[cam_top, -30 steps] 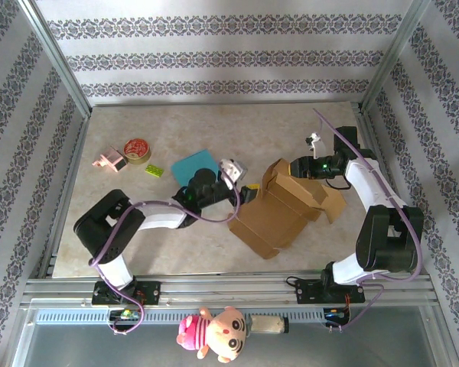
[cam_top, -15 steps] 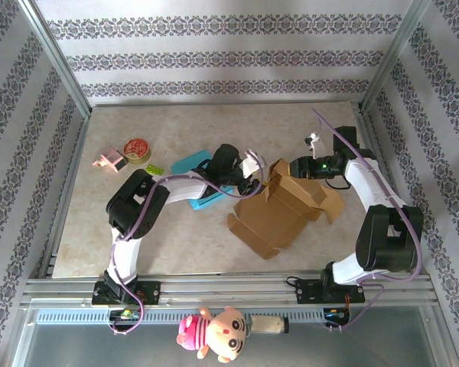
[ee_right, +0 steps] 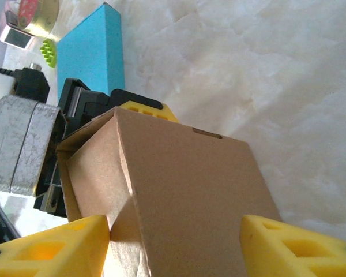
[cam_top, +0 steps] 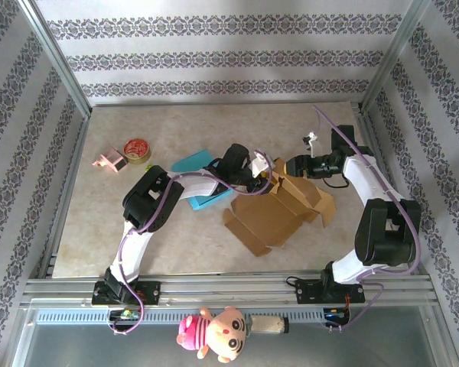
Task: Fold the paper box
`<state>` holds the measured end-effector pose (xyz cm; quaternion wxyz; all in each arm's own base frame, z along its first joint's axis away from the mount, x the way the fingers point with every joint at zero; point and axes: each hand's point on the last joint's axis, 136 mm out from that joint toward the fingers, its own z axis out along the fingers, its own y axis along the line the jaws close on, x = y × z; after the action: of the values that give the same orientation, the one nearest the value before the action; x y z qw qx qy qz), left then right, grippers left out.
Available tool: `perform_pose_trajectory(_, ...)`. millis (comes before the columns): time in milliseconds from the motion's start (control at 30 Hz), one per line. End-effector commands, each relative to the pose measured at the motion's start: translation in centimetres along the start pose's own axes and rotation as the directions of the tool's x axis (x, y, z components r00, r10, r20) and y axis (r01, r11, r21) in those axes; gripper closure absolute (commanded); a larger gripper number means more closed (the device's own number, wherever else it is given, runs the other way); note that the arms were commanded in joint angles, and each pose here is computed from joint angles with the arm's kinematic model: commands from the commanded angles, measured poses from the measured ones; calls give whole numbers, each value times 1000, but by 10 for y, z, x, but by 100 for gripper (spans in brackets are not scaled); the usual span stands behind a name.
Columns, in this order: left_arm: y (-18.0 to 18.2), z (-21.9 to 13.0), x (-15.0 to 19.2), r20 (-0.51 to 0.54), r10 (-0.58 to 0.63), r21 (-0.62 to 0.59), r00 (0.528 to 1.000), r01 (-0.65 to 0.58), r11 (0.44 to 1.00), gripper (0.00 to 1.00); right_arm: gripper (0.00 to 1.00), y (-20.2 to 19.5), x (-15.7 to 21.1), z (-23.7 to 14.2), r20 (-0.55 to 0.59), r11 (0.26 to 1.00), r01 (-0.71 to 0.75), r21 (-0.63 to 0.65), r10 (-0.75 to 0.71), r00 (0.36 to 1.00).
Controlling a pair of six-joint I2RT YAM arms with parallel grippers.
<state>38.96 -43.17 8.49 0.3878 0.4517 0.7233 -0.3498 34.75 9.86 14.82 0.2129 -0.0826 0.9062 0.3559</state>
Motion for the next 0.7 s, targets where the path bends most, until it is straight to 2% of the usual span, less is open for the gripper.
perform_pose_trajectory(0, 2, 5, -21, 61, 12, -4, 998, -12, 1000, 63, 37, 12, 0, 1, -21, 998, -27, -51, 26, 999)
perform_pose_trajectory(200, 7, 3, -22, 54, 13, -40, 998, -11, 999, 79, 34, 19, -7, -3, -9, 996, -42, -76, 41, 999)
perform_pose_trajectory(367, 31, -4, -15, -16, -22, -195, 1000, 19, 981, 98, 30, 25, -20, -10, 10, 991, -100, -83, 102, 995)
perform_pose_trajectory(467, 41, -8, -13, -61, -67, -251, 996, 50, 967, 100, 29, 25, -24, -10, 18, 989, -120, -91, 123, 992)
perform_pose_trajectory(500, 40, -8, -14, -62, -76, -247, 995, 58, 967, 94, 29, 23, -24, -8, 15, 988, -125, -92, 127, 992)
perform_pose_trajectory(567, 35, -7, -22, -41, -69, -212, 997, 58, 976, 67, 29, 20, -21, -4, 0, 987, -135, -89, 135, 991)
perform_pose_trajectory(600, 33, -6, -27, -28, -65, -196, 997, 58, 979, 60, 29, 18, -19, -1, -11, 986, -142, -90, 141, 990)
perform_pose_trajectory(667, 32, -4, -34, -5, -61, -180, 998, 59, 982, 60, 29, 15, -17, 5, -23, 985, -146, -89, 144, 989)
